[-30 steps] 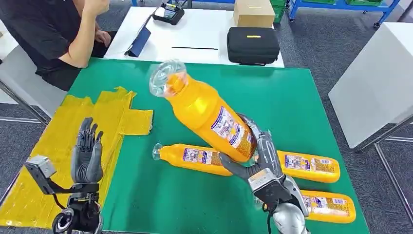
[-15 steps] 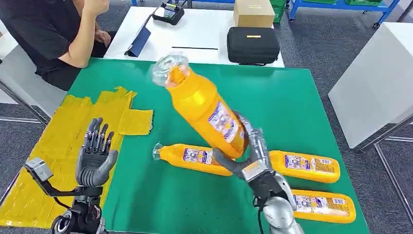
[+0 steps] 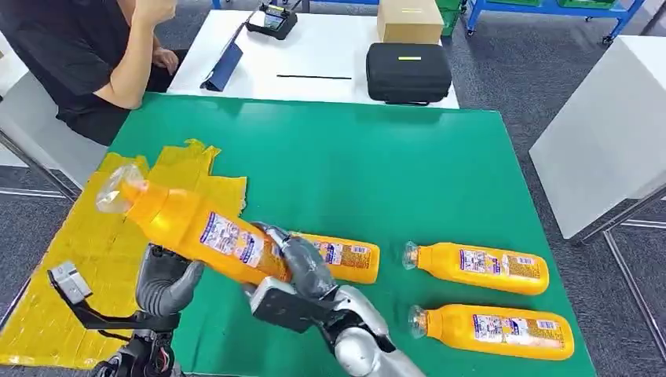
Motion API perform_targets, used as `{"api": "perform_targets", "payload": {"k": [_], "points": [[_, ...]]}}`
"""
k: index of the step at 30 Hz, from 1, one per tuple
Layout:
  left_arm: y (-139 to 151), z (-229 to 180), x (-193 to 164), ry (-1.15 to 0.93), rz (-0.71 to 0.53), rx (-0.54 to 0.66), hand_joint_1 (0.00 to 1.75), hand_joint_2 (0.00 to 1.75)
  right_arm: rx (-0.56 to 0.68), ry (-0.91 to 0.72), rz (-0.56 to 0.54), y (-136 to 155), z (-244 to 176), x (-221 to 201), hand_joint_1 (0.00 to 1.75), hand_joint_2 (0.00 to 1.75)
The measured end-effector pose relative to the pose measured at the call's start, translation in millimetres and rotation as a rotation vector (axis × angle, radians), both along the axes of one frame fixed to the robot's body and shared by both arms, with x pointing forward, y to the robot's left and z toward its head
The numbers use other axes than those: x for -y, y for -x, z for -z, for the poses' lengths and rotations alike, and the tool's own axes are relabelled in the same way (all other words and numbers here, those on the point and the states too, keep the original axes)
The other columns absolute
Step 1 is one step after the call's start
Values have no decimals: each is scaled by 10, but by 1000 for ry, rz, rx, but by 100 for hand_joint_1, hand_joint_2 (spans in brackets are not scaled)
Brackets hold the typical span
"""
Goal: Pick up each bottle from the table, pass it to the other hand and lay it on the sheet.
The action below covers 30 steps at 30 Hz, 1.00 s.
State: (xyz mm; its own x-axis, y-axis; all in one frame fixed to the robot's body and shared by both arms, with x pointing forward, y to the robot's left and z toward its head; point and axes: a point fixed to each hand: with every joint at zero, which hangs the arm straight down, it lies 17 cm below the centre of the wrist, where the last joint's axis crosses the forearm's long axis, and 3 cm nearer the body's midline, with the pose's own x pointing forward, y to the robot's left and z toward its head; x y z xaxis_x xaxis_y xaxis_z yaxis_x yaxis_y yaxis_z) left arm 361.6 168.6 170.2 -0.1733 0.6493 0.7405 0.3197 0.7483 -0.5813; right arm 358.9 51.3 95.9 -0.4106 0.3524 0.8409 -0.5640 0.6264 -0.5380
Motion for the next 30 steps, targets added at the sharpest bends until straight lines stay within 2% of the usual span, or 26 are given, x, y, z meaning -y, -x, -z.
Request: {"api": "perform_targets", "payload": {"k": [6, 9, 21, 22, 23, 30], "points": [[40, -16, 198, 7, 65, 2, 0, 175, 13, 69, -54, 152, 143, -194, 175, 175], [44, 19, 216, 11, 71, -8, 0, 175, 16, 85, -61, 135, 163, -212, 175, 175], [64, 310, 88, 18, 28, -96, 0, 175, 40, 218, -168, 181, 435, -371, 175, 175], [69, 322, 81, 18, 27, -99, 150, 175, 42, 222, -172, 182, 444, -375, 175, 175], [74, 335, 73, 21, 25, -104, 175, 175, 41, 226, -177, 187, 454, -381, 175, 175], [80, 403, 28, 39, 16, -120, 175, 175, 22, 242, -173, 178, 526, -361, 175, 175]]}}
